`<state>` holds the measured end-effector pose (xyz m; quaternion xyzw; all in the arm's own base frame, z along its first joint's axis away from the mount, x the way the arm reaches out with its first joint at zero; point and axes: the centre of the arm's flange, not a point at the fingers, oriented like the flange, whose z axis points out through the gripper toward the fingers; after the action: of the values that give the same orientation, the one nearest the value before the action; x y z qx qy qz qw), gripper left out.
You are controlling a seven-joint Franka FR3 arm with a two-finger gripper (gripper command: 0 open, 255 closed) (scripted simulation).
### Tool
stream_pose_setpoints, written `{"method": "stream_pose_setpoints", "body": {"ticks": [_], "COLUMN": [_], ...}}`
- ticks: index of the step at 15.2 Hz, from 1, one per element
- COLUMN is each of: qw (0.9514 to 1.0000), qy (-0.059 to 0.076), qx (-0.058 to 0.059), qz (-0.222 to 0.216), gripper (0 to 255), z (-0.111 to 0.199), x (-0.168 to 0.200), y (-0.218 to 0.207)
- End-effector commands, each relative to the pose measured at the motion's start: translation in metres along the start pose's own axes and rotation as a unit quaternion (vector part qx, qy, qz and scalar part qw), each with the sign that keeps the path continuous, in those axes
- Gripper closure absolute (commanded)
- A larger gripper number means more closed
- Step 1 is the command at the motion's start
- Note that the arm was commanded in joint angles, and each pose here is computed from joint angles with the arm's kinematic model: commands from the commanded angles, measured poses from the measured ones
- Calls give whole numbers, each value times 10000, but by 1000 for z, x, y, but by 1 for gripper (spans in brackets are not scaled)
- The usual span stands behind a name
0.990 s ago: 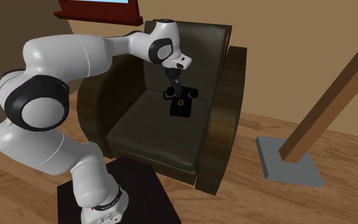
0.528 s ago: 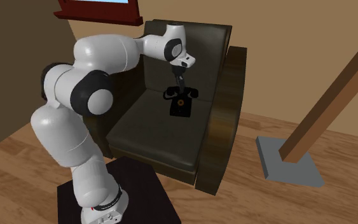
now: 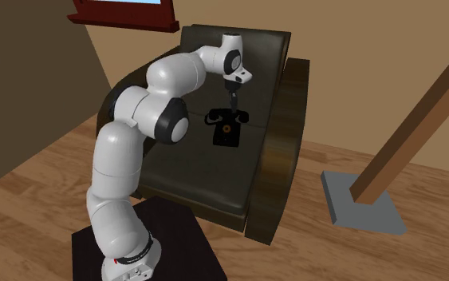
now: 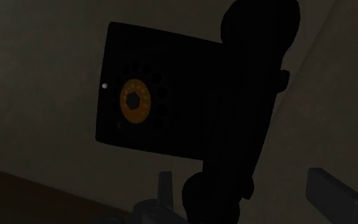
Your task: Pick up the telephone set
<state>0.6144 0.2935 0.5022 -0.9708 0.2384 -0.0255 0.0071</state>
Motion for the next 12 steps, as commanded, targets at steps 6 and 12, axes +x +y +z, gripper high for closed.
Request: {"method": "stream_pose_setpoints", "body": {"ticks": [6,12], "qw": [10000,10000], "qy": [-11,-11], "qx": [-15,-15], "qz": [64,64], "gripper": [0,255], "z": [37,45], "x": [3,3], "y": [-7,-6]}}
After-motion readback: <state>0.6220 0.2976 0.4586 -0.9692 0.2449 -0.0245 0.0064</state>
